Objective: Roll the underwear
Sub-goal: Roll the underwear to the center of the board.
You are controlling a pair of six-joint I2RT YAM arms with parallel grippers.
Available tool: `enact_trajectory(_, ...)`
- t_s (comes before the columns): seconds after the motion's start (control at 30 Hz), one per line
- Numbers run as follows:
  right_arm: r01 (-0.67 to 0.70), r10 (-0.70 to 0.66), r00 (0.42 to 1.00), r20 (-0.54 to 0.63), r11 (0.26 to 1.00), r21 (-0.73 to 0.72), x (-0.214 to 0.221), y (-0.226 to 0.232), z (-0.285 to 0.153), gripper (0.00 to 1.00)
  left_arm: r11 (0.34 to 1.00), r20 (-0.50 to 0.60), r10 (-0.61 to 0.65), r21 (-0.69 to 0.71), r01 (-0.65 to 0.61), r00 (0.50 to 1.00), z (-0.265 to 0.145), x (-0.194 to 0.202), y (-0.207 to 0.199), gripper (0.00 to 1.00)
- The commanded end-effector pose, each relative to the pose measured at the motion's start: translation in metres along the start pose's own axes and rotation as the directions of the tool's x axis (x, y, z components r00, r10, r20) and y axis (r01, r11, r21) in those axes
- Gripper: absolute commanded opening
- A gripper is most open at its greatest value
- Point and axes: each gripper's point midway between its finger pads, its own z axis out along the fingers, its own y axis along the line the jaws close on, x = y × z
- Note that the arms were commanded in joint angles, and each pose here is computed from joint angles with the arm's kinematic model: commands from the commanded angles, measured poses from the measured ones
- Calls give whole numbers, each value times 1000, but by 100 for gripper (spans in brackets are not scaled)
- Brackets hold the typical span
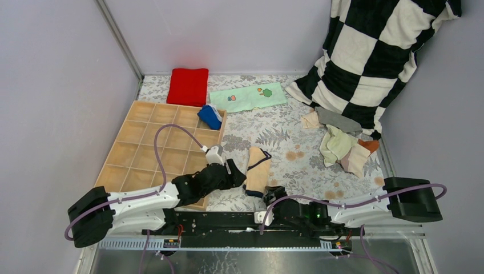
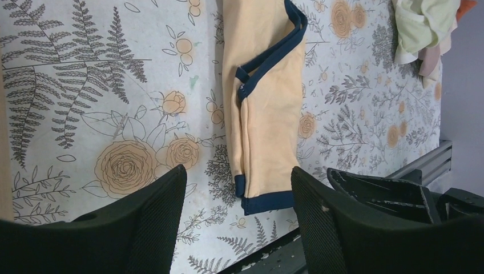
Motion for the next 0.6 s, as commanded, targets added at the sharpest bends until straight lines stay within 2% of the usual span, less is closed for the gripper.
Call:
enact_trajectory(0.0,58,-58,998,18,998,14,-6,-3,4,69,1000,1,7,23,-7,1000,5,0,-5,72)
enact_trajectory(0.23,122,-122,993,1,992,-12,-1,3,13,72,1000,-7,-3,18,3,1000,7,4,-1,72)
enact_trajectory(0.57,153,-158,987,-42,982,-108,14,13,23,63,1000,-6,-11,18,11,1000,6,5,2,72)
